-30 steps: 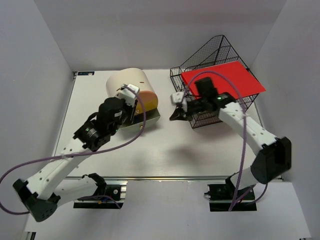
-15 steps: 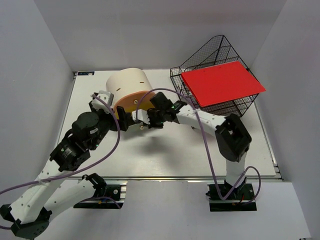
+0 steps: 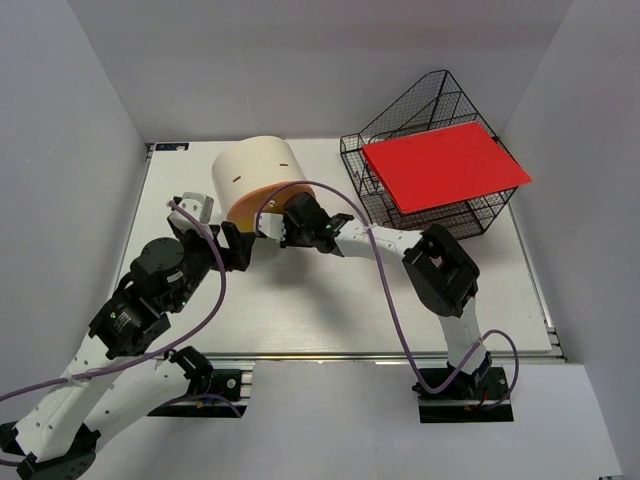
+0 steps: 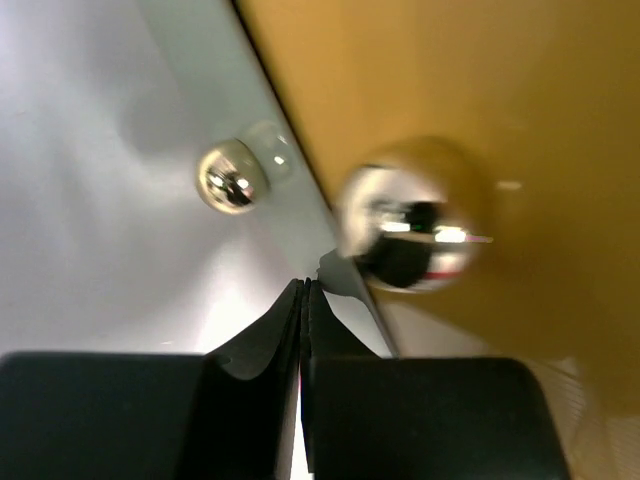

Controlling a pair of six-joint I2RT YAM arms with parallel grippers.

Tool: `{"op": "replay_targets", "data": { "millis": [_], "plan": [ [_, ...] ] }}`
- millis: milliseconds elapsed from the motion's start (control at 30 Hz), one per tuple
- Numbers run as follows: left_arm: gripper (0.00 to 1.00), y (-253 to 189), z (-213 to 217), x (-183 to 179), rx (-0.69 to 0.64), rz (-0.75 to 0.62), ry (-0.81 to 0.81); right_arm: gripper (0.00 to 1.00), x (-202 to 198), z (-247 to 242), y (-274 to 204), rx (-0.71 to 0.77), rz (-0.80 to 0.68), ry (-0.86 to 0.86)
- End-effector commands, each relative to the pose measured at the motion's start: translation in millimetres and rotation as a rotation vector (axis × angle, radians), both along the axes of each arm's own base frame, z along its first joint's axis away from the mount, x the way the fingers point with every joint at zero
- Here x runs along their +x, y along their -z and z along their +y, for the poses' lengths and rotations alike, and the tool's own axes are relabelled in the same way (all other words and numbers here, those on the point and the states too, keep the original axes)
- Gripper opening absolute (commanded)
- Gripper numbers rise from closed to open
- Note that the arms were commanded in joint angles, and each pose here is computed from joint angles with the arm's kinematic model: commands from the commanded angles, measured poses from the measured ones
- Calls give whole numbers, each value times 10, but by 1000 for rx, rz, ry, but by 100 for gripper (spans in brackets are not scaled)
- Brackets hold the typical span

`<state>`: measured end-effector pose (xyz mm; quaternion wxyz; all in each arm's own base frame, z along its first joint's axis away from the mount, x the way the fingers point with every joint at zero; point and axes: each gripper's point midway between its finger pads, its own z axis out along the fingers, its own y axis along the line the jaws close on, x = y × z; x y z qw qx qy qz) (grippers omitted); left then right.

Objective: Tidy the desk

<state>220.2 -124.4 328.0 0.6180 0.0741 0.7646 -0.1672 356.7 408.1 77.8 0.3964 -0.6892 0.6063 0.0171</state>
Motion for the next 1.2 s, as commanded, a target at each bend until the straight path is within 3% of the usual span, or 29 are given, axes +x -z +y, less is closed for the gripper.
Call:
{"op": "replay_targets", "data": {
  "millis": [0,433,700,767,800,867,900,1000,1167],
  "plan": [
    [85,59,-15,-31,-7,20,11,3,287,137,-345,82,-140,51],
    [86,58,-36,-47,-17,34,20,4,387,242,-421,100,-222,48],
    [87,44,-80,-66,-42,36,40,3,-179,-65,-367,63,-35,-41],
    [93,47,-93,-68,-49,41,43,7,-368,-91,-593,125,14,-76],
    [96,36,-105,-66,-55,37,47,11,-469,-142,-763,155,42,-81],
    [98,31,-130,-63,-72,42,51,46,-601,-151,-975,251,157,-55],
    [98,23,-149,-64,-82,39,58,85,-655,-162,-1189,311,189,-26],
    [98,48,-193,-75,-99,48,74,89,-760,-210,-1714,453,307,47],
    [98,94,-222,-110,-128,59,89,89,-808,-442,-2402,598,287,178]
  ]
}}
